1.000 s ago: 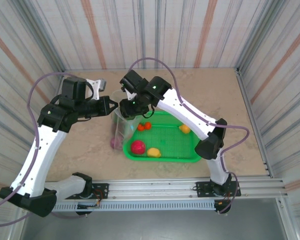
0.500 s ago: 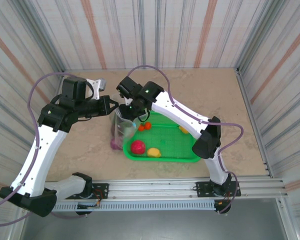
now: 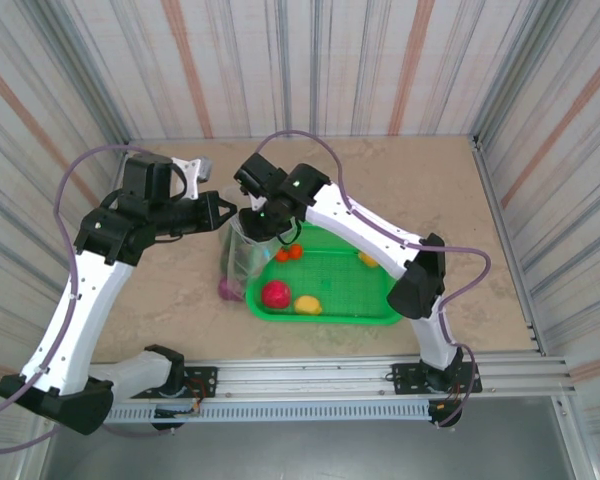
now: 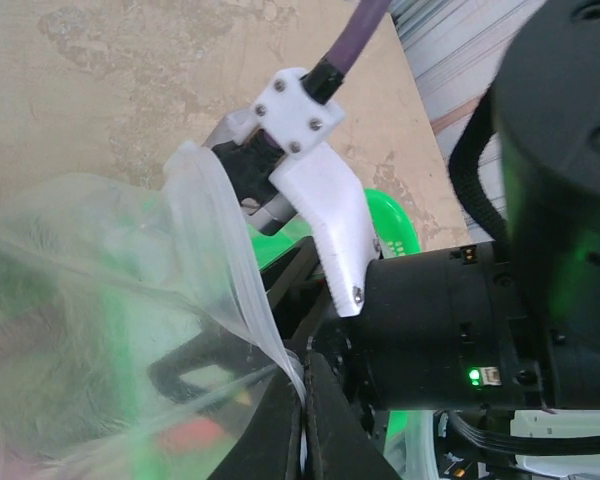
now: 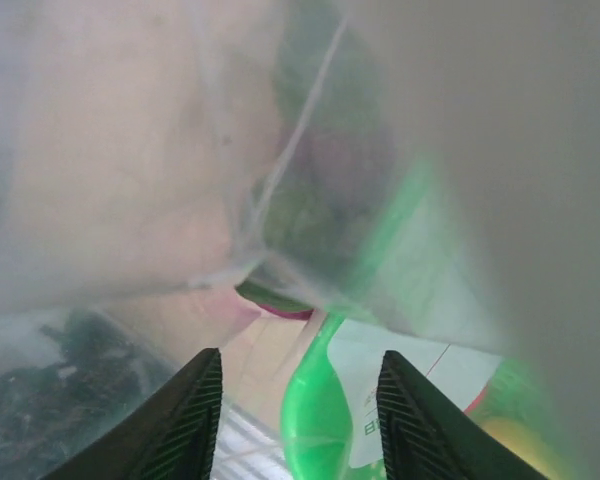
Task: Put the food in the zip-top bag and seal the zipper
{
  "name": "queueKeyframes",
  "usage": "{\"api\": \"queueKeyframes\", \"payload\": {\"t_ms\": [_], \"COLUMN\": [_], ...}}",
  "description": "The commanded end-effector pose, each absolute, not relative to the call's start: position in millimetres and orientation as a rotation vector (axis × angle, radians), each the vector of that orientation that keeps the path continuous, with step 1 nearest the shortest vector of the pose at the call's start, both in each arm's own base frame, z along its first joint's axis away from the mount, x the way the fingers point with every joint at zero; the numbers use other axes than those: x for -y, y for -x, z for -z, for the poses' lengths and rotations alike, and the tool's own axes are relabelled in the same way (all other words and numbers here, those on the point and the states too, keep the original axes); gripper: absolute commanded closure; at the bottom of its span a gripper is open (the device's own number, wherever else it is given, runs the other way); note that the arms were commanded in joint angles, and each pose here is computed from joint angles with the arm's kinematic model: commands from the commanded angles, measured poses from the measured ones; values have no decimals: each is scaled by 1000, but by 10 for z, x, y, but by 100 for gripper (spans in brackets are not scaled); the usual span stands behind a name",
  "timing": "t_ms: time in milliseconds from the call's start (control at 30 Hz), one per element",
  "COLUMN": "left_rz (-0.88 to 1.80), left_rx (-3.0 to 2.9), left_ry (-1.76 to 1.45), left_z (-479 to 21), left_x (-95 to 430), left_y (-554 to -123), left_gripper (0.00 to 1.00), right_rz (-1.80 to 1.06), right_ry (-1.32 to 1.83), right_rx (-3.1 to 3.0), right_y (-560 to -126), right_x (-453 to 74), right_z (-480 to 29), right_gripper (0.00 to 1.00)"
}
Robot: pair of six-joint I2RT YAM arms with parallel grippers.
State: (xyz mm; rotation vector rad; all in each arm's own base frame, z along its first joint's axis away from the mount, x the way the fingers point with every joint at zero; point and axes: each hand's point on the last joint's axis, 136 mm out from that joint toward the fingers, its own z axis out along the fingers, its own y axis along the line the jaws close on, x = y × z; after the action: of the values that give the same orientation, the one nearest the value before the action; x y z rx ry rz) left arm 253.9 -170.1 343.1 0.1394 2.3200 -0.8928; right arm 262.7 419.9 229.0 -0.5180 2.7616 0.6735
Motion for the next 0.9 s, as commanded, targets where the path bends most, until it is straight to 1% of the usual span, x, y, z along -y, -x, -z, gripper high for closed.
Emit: {"api": "queueKeyframes", "payload": {"t_ms": [0,100,267,500,667,867], "left_rz": [901,866,841,862,807,661], "left_rx": [-2274,-2288,-2309,-2308,-2303,-2243], "left_ry": [-160,-165,-148,-153,-143,-69], "left_z": [-3542,-3500,-3446,-3461,-3498,-3573], "left_x": [1689,1656,1594,1620,1541,1279], "left_y": [-2501,-2513,-2547,-2542,-2528,-2507], "left_gripper": [100,100,100,100,100,100], "right_rz": [-722,-787,-912,-981,-904,-744], "right_ry": [471,449,389,352,367,359], "right_rx": [-2689,-2632,-2510,-2395,-2381,-2421], "right_y": [-2649,-2662,-2682,-2699,-2656,-2597], "right_x": [-4083,-4058,-3982,-3748,-3526,-3169], "right_z": [-2635,-2863,-3346,-3805,-3862,-3582], "right_gripper": [60,61,57,42,30,25]}}
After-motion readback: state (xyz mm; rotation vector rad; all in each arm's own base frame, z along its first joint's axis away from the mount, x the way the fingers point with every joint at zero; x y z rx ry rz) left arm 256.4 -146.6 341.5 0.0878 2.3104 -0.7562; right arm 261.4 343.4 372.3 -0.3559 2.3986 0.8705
